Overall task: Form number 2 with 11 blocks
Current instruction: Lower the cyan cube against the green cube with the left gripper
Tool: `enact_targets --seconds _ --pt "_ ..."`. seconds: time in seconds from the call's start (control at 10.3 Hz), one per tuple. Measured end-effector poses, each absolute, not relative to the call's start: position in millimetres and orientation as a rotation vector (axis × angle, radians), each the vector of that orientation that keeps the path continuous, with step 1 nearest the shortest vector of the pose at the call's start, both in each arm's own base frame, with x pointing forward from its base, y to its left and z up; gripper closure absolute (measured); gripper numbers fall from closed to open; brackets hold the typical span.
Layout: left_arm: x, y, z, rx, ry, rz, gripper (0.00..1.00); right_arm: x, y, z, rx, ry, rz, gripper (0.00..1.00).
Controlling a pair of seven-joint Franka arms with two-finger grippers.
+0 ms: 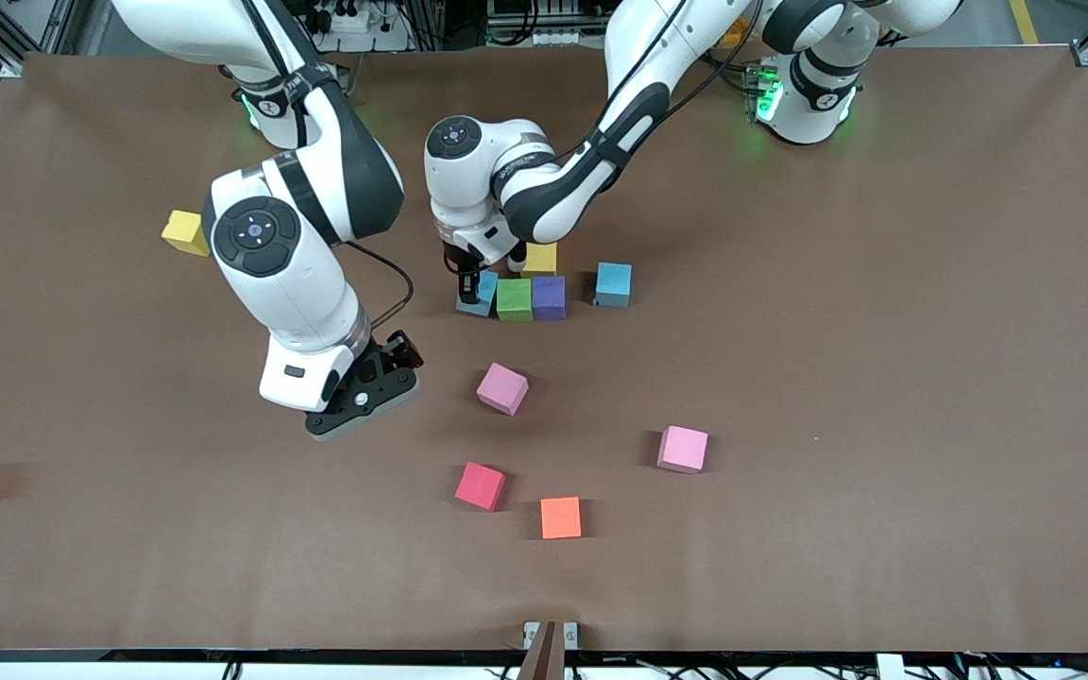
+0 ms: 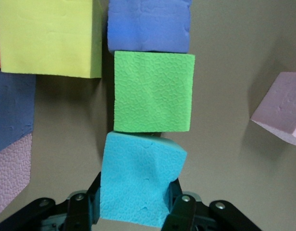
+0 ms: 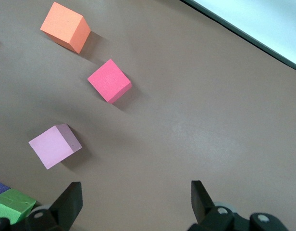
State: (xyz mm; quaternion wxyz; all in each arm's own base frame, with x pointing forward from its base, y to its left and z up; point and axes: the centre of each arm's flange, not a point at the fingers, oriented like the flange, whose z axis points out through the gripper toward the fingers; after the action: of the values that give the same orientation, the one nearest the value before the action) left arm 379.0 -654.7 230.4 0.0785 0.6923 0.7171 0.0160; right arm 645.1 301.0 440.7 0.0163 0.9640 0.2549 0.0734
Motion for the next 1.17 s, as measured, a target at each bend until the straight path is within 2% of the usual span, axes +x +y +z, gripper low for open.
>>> enact_targets --seconds 1.17 --pt "370 -663 218 2.085 2.128 0.065 0.45 645 301 441 2.997 0.794 0.228 0.00"
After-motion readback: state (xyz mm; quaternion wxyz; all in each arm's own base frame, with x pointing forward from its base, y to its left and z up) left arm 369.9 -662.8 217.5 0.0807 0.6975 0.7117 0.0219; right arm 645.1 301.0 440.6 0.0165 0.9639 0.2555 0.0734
